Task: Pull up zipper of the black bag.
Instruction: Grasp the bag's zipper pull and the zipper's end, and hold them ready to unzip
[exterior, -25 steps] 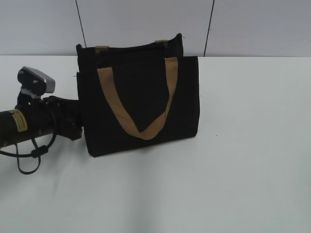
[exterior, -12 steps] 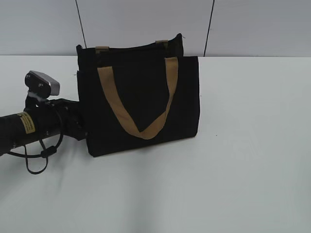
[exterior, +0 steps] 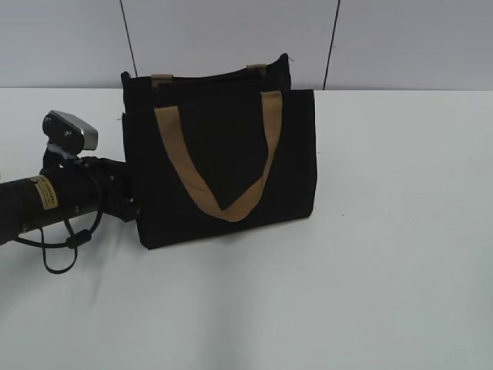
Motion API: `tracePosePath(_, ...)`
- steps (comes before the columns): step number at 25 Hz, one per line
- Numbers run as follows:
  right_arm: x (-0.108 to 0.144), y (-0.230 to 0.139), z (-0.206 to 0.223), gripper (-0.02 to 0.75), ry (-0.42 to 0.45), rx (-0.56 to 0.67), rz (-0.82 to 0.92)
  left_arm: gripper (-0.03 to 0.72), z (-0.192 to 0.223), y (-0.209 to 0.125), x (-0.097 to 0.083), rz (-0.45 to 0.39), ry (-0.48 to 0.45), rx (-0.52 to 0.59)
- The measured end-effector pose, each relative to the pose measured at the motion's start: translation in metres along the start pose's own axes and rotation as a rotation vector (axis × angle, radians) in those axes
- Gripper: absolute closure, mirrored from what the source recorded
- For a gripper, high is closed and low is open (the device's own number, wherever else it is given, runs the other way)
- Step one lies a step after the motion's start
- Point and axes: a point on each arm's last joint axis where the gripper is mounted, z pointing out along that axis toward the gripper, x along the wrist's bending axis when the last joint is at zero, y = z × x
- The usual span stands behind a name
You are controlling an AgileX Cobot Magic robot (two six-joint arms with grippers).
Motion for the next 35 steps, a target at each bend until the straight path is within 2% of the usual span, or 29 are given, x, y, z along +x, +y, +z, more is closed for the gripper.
tracePosePath(5,0.0,0.0,0.0,0.216,0.0,0.0,0.0,0.666,-0.006,0.016,0.003,0.002,0.047,0.008)
tracePosePath(10,0.0,0.0,0.0,0.216,0.0,0.0,0.0,0.666,-0.028,0.057,0.006,0.074,0.134,0.038)
tracePosePath(16,0.0,0.0,0.0,0.216,0.0,0.0,0.0,0.666,-0.062,0.109,0.003,0.131,0.239,-0.027)
tracePosePath(19,0.0,0.0,0.0,0.216,0.0,0.0,0.0,0.666,-0.075,0.124,0.0,0.117,0.265,-0.061)
tracePosePath(35,0.0,0.002,-0.001,0.216,0.003,-0.016,0.002,0.666,-0.08,0.134,-0.008,0.113,0.256,-0.092)
